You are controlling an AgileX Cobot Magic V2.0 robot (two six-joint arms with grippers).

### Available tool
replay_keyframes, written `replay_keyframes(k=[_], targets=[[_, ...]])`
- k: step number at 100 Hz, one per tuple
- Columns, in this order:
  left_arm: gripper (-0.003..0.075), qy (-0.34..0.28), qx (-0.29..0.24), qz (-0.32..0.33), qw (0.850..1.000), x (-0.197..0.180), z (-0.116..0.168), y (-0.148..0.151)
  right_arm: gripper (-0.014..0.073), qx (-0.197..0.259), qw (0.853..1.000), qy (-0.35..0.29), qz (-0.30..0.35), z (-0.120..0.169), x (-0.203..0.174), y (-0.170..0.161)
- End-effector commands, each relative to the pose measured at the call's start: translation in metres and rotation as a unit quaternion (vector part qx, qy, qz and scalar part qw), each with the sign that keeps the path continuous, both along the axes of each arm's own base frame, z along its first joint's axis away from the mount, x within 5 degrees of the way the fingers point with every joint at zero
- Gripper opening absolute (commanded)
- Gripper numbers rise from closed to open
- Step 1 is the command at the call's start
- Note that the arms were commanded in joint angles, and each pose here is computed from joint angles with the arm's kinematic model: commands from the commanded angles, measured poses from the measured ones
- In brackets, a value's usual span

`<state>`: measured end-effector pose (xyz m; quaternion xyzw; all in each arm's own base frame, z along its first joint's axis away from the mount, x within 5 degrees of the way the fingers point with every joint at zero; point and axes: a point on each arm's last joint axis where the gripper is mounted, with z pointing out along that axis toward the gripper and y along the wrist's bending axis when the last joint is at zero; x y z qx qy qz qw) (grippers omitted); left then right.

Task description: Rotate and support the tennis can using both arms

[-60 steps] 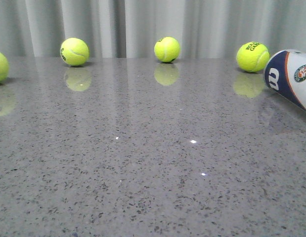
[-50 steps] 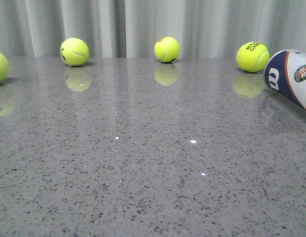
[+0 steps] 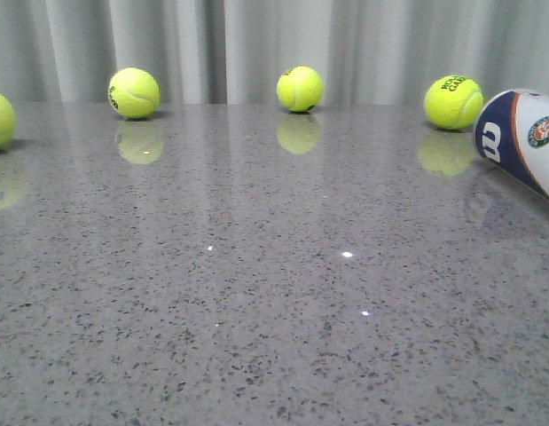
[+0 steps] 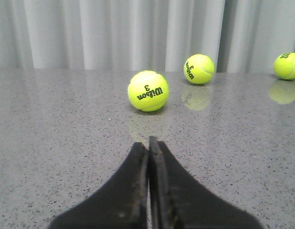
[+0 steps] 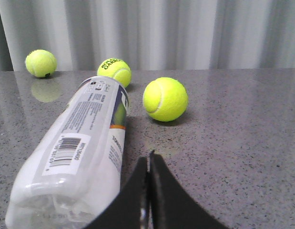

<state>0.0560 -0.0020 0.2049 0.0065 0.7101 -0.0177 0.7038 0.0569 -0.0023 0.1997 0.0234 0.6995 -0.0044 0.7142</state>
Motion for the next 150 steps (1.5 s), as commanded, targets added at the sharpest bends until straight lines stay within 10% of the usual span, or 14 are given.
replay_keyframes(k=[1,75,87,108,150], targets=[[-0.0021,-0.033,-0.006,0.001,0.999,-0.001,-0.007,0.000,-0.0064,-0.012,0.998,-0.062,-0.002,0.016,-0.004,0.000],[-0.0021,-0.033,-0.006,0.001,0.999,-0.001,-0.007,0.000,-0.0055,-0.006,0.996,0.085,-0.008,0.112,0.021,-0.002],[-0.0021,-0.033,-0.006,0.001,0.999,-0.001,-0.007,0.000,0.0106,-0.003,0.991,0.136,-0.009,0.123,0.034,-0.003],[-0.0021,-0.033,-0.006,0.001,0.999,-0.001,-0.007,0.000,0.0673,0.019,0.982,0.188,-0.003,0.141,0.057,-0.002],[-0.0021,-0.033,-0.006,0.001,0.999,-0.001,-0.007,0.000,0.0638,0.080,0.931,0.349,0.066,0.162,0.129,0.019]])
